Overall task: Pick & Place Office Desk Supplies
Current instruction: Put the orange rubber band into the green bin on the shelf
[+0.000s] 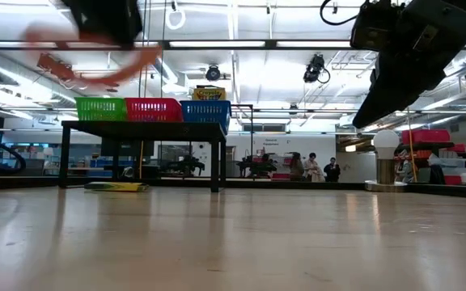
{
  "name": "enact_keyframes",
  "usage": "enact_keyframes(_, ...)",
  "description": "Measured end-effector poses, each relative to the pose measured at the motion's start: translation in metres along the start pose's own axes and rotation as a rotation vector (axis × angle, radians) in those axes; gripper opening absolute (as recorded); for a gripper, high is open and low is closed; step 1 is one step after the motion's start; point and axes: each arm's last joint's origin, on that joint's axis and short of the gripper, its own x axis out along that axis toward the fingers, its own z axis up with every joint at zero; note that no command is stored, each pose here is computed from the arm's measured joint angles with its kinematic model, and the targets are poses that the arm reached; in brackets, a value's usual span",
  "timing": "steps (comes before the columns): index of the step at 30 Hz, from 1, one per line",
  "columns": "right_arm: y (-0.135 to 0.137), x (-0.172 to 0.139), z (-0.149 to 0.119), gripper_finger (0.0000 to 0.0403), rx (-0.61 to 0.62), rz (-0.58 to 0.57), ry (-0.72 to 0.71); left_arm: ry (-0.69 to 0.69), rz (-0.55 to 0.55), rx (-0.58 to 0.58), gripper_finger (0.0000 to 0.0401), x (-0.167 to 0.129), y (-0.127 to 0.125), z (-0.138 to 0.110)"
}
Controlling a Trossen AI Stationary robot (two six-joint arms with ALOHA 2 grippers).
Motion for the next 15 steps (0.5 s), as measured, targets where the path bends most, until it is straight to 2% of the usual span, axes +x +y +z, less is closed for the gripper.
enact_keyframes(7,0.0,0.0,0.001,0.0005,0.0,-0.021,-0.019,-0.154,0.04,-0.103,0.0003,-0.074,0.039,0.029)
enact_keyframes(11,-0.001,0.0,0.001,0.0005,-0.008,-0.027,-0.022,-0.274,0.112,-0.214,0.0002,-0.114,0.073,0.043)
enact_keyframes(15,-0.001,0.0,0.001,0.0005,-0.018,-0.035,-0.025,-0.305,0.188,-0.277,0.0002,-0.145,0.115,0.052)
